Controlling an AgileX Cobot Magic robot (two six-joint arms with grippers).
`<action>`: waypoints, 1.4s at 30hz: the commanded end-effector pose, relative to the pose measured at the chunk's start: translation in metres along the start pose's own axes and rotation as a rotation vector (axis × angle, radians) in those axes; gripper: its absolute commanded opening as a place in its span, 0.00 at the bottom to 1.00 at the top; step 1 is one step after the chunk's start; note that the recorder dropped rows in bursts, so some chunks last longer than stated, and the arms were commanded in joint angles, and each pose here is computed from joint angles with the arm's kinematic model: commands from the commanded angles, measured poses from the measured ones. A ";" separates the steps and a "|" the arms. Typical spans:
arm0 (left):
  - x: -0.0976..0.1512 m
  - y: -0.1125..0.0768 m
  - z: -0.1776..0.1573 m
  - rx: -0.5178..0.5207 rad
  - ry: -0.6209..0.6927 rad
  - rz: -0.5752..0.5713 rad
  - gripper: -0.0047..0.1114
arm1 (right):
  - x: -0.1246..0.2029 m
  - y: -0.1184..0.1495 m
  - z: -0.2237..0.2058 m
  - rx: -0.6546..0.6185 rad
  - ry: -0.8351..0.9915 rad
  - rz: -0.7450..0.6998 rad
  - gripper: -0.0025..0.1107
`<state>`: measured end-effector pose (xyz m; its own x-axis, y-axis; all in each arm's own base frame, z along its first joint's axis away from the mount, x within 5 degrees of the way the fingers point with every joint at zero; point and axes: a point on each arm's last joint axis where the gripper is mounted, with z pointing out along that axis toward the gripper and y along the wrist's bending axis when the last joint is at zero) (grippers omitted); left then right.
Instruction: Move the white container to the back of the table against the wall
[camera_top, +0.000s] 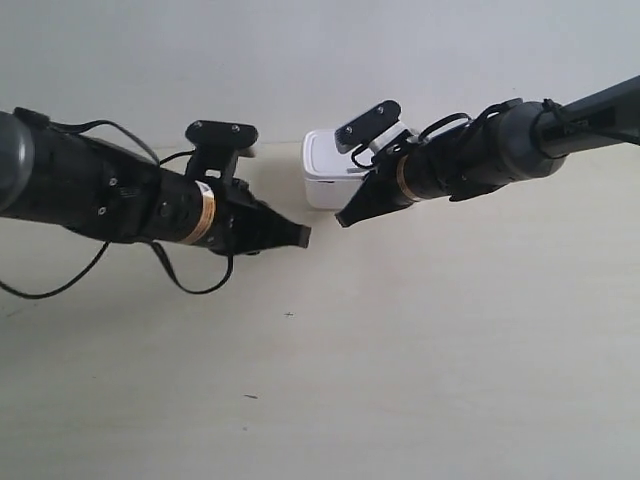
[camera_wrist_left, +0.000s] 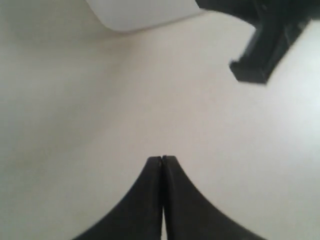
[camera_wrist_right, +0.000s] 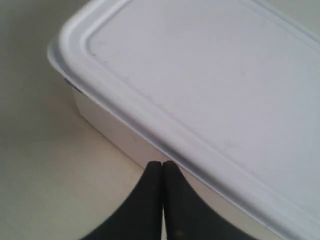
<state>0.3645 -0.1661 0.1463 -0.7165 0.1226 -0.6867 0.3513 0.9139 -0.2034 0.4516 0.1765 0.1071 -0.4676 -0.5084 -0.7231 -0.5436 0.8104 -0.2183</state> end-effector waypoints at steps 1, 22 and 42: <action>0.024 -0.007 -0.029 0.040 0.043 -0.030 0.04 | -0.007 -0.003 0.004 -0.009 -0.024 0.015 0.02; 0.091 -0.009 -0.164 0.049 -0.079 -0.089 0.04 | -0.011 -0.013 0.032 0.088 -0.045 0.018 0.02; 0.159 -0.021 -0.243 0.291 -0.323 -0.137 0.04 | -0.019 -0.019 0.042 0.135 -0.076 0.011 0.02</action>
<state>0.1059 -0.0717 0.2119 -0.5621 -0.1403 -0.8151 0.4296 0.7926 -0.4327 0.4963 0.1834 0.0975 -0.4226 -0.4843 -0.7661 -0.4411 0.8483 -0.2929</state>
